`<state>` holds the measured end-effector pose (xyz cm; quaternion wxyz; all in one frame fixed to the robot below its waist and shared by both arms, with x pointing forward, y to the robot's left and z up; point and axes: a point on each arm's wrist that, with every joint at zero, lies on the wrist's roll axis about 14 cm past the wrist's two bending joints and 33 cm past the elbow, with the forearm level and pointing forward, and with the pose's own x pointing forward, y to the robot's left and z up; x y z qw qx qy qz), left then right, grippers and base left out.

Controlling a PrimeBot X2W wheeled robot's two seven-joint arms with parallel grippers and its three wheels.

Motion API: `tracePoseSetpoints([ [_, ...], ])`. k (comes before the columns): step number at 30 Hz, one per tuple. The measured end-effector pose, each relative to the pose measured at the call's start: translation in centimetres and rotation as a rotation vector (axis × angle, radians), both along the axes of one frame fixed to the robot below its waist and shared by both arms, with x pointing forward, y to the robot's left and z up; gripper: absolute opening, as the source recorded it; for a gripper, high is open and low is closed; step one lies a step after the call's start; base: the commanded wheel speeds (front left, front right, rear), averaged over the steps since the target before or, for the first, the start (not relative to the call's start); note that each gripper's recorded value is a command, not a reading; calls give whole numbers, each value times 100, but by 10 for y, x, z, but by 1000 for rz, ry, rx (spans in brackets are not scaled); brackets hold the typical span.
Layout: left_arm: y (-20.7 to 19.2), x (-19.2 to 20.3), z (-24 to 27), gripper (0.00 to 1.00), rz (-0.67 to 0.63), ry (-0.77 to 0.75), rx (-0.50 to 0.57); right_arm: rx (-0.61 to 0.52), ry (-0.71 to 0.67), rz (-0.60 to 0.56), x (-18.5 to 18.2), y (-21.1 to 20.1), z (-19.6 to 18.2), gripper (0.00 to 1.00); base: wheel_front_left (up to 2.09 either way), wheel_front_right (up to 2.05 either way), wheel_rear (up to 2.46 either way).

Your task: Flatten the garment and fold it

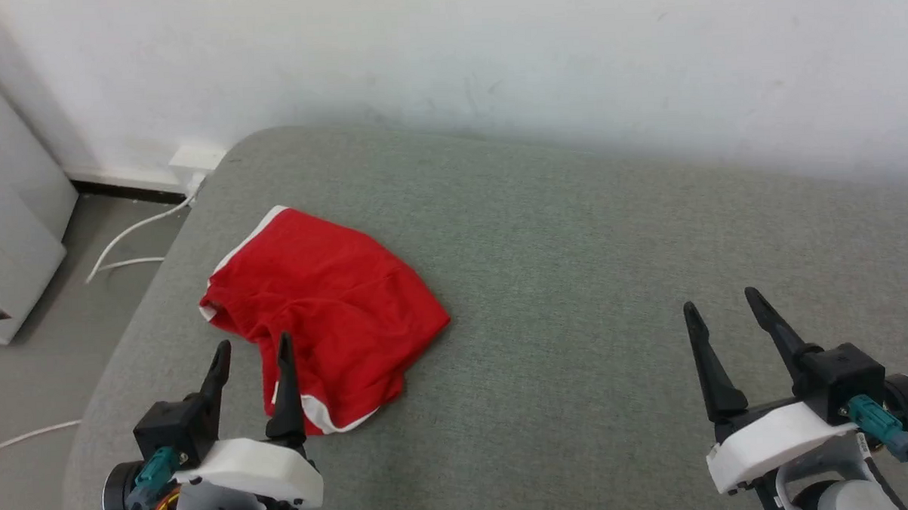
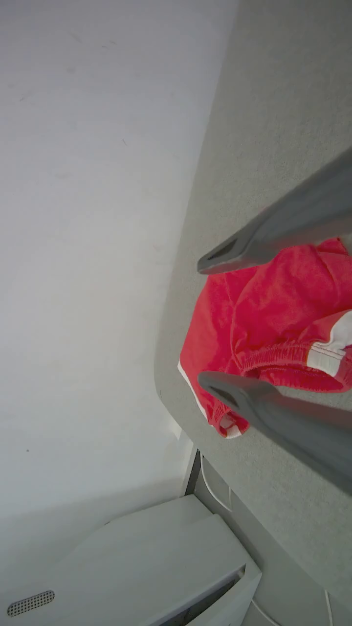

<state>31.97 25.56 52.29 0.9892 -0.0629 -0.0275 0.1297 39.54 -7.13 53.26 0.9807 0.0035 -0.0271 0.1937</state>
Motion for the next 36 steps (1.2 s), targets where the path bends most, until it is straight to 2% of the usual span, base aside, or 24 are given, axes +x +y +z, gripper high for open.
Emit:
tracePoseSetpoints([
  [23, 40, -31, 0, 100, 153, -39, -58, 18, -24, 150, 7, 53, 3, 100, 0, 0, 0],
  [29, 42, -19, 6, 100, 152, -63, -64, 25, -20, 164, 10, 59, 1, 100, 0, 0, 0],
  [36, 41, 17, 36, 100, 96, -152, -37, 34, -13, 166, 18, 61, -2, 100, 0, 0, 0],
])
